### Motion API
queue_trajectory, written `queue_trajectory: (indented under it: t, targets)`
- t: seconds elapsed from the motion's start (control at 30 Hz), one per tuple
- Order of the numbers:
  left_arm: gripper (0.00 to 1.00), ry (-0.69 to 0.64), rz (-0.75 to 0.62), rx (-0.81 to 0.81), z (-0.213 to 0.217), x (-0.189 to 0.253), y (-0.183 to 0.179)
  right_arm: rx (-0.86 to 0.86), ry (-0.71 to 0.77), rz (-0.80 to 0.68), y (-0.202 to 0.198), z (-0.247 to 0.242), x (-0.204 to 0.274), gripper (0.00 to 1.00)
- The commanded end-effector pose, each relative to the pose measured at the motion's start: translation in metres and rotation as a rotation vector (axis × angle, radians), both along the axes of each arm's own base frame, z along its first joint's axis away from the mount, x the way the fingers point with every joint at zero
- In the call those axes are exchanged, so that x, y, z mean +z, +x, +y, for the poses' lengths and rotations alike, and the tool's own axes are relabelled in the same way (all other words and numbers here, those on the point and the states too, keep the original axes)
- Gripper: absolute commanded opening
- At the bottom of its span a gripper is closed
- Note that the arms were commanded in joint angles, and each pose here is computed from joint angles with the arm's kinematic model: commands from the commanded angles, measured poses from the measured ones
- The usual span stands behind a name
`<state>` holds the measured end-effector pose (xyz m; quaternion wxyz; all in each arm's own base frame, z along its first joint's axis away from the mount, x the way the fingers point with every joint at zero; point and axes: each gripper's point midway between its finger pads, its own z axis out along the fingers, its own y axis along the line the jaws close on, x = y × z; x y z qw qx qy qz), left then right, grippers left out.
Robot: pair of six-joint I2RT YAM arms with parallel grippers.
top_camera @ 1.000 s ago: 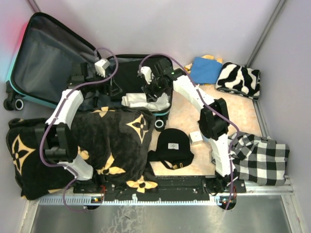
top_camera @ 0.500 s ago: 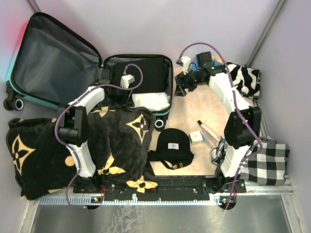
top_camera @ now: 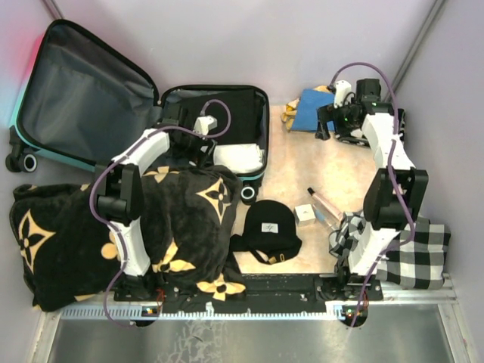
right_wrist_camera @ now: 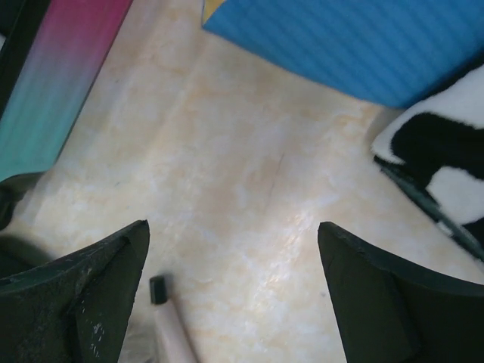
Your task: Pack the luggage
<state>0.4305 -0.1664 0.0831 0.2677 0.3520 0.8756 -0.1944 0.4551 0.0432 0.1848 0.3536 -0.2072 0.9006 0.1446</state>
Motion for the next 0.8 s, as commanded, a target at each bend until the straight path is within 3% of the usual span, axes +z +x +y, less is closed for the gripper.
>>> queue_trajectory:
  t: [0.0, 0.27, 0.77]
  targets:
    - [0.94, -0.045, -0.169, 0.040, 0.007, 0.060, 0.021, -0.012, -0.080, -0.152, 0.057, -0.007, 0.010, 0.93]
    - [0.97, -0.099, -0.288, 0.118, 0.025, 0.113, 0.031, -0.075, -0.142, -0.149, 0.116, -0.028, -0.010, 0.94]
    - [1.00, -0.118, -0.340, 0.106, 0.024, 0.130, 0.025, -0.255, -0.194, -0.019, 0.120, -0.136, -0.067, 0.98]
